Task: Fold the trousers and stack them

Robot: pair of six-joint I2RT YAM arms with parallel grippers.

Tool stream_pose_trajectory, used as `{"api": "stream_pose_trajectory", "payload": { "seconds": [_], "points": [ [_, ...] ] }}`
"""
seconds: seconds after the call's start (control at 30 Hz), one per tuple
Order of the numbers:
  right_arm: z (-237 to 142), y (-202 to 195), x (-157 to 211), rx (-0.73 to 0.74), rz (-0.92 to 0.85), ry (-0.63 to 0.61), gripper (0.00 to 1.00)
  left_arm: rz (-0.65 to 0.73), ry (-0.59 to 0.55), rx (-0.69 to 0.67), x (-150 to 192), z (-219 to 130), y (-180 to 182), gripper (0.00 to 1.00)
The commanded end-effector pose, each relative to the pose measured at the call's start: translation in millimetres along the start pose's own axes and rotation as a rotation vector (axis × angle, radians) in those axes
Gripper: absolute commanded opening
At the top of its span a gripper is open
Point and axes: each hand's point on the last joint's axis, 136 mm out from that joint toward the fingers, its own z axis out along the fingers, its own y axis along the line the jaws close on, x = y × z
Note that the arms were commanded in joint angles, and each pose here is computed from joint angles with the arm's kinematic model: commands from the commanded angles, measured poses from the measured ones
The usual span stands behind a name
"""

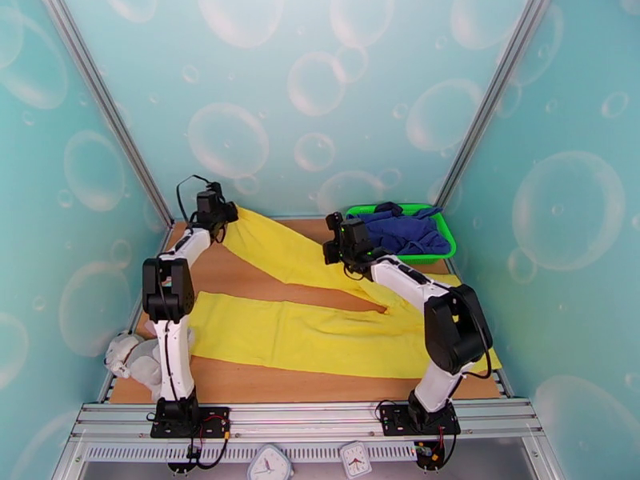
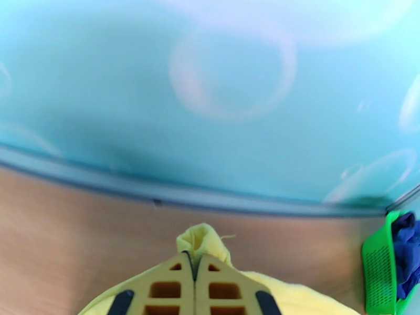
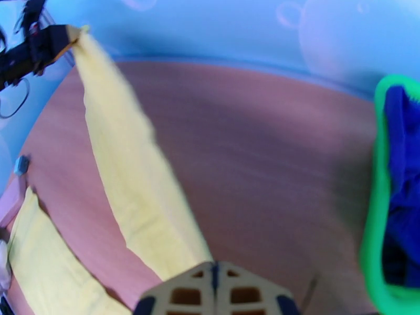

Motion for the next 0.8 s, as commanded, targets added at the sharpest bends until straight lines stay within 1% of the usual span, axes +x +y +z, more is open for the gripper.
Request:
{"api": "stream_pose_trajectory", "payload": {
  "seconds": [0.0,0.07,0.13,0.17,0.23,0.27,0.3,0.33,0.37,0.4,0.43,0.47,0.5,0.57,0.6,0.67,0.73,0.77],
  "points": [
    [-16.6,14.8,-29.2,0.075,-0.106,-0.102,0.0,0.072,-0.376,0.211,-108.0,-74.7,-49.6,0.0],
    [-25.5,33.0,-23.7,0.069,-0.138,-0.146,0.0,0.075,-0.438,0.218,-99.4,-98.8,-39.6,0.0],
    [-28.8,52.6,-2.3,0.043,-0.161,-0.147,0.0,0.058,-0.449,0.17,-79.2,-113.4,-18.5,0.0],
    [-27.6,63.1,14.1,0.018,-0.17,-0.132,0.0,0.021,-0.435,0.117,-65.4,-117.8,-1.8,0.0],
    [-18.0,80.5,52.3,-0.032,-0.17,-0.082,0.0,-0.121,-0.346,-0.069,-28.7,-120.1,44.8,0.0],
    [-9.9,86.1,73.0,-0.051,-0.158,-0.04,0.0,-0.212,-0.274,-0.214,-1.8,-122.4,77.2,0.0],
    [-1.5,91.8,93.2,-0.069,-0.142,0.008,0.0,-0.289,-0.203,-0.322,26.9,-126.1,101.4,0.0],
    [5.1,95.4,109.4,-0.082,-0.127,0.049,0.0,-0.351,-0.154,-0.38,48.0,-129.8,116.7,0.07],
    [11.3,100.6,125.6,-0.102,-0.115,0.09,0.09,-0.423,-0.105,-0.423,69.7,-134.2,131.3,0.15],
    [15.1,106.5,139.2,-0.122,-0.112,0.124,0.17,-0.491,-0.069,-0.433,86.7,-138.1,140.7,0.25],
    [15.8,110.8,148.2,-0.128,-0.11,0.143,0.24,-0.541,-0.052,-0.426,95.8,-142.2,146.3,0.36],
    [13.6,116.0,152.5,-0.136,-0.106,0.149,0.27,-0.587,-0.04,-0.404,103.4,-147.8,149.0,0.4],
    [9.0,119.8,154.0,-0.145,-0.09,0.147,0.29,-0.613,-0.044,-0.379,105.0,-154.6,147.5,0.41],
    [-5.2,124.6,149.2,-0.169,-0.05,0.119,0.39,-0.606,-0.086,-0.379,98.2,-171.1,141.6,0.44],
    [-14.1,124.4,145.4,-0.177,-0.025,0.106,0.42,-0.579,-0.104,-0.39,95.6,-179.5,134.8,0.45],
    [-31.3,120.6,131.8,-0.181,0.014,0.072,0.43,-0.505,-0.12,-0.415,89.2,-188.0,119.4,0.46],
    [-46.9,108.4,119.6,-0.156,0.047,0.05,0.5,-0.405,-0.119,-0.428,79.6,-188.2,97.4,0.48],
    [-53.4,96.2,113.4,-0.127,0.074,0.041,0.51,-0.338,-0.094,-0.431,79.9,-182.6,84.6,0.5]
  ]
}}
